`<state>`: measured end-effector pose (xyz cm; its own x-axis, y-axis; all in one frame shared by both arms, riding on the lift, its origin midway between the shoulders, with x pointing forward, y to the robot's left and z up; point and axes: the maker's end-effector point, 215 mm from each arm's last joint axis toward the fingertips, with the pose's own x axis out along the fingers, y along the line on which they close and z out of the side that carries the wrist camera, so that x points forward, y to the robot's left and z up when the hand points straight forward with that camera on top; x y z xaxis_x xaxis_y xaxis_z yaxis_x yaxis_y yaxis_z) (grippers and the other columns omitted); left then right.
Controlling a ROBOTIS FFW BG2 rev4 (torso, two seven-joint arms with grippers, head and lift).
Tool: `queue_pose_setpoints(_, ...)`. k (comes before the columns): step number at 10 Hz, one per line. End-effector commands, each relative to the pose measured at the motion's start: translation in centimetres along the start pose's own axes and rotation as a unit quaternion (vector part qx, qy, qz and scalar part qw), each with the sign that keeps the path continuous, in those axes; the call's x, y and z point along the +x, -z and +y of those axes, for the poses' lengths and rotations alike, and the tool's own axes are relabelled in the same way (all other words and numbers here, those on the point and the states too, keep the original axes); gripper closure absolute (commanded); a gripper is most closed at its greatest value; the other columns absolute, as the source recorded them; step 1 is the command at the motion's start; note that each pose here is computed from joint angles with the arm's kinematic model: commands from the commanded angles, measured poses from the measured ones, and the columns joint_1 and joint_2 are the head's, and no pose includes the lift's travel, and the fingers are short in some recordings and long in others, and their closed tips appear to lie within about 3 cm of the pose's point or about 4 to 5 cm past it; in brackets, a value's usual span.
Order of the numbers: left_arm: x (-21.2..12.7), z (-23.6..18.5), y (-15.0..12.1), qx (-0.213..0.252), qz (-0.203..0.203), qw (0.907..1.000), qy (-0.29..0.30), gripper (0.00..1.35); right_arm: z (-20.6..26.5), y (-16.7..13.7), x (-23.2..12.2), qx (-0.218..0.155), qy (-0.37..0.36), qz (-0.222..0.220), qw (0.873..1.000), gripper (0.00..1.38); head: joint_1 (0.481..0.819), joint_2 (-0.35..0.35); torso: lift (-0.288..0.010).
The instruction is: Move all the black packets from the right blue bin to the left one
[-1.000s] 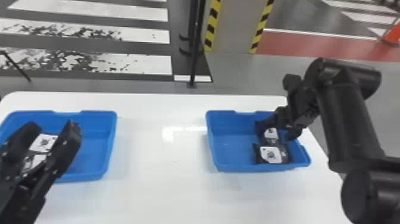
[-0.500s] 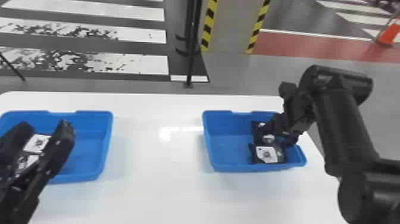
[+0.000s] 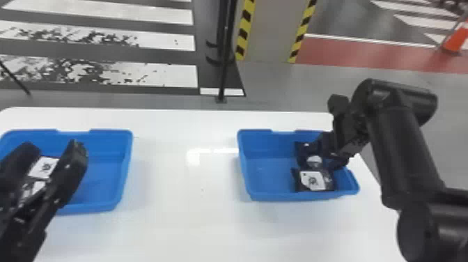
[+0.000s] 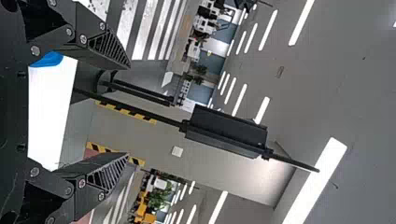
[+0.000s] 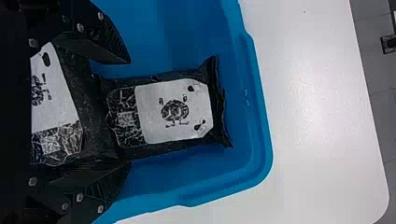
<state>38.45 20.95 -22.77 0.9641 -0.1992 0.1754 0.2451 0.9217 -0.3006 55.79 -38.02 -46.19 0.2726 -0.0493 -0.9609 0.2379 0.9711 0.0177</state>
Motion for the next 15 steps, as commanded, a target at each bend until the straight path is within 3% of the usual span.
queue_pose_setpoints(1,0.0,0.1,0.1,-0.002,0.001,1.0,-0.001,0.41,-0.5,-0.4,0.0,0.0,0.005,-0.008,1.0,0.28,0.695,-0.2,-0.14)
queue_pose_setpoints(7,0.0,0.4,-0.1,-0.006,-0.006,1.0,-0.005,0.41,-1.4,-0.9,1.2,0.015,0.001,-0.031,0.999,0.33,0.695,-0.213,-0.14)
queue_pose_setpoints(10,-0.1,0.6,0.1,-0.008,-0.005,0.9999,-0.006,0.41,-0.9,-1.3,1.7,0.019,-0.012,-0.044,0.999,1.12,0.695,-0.209,-0.14)
queue_pose_setpoints(15,-0.1,0.6,-0.1,-0.012,-0.01,0.9999,-0.005,0.41,0.4,-1.9,1.5,0.012,-0.03,-0.081,0.996,1.14,0.695,-0.202,-0.14)
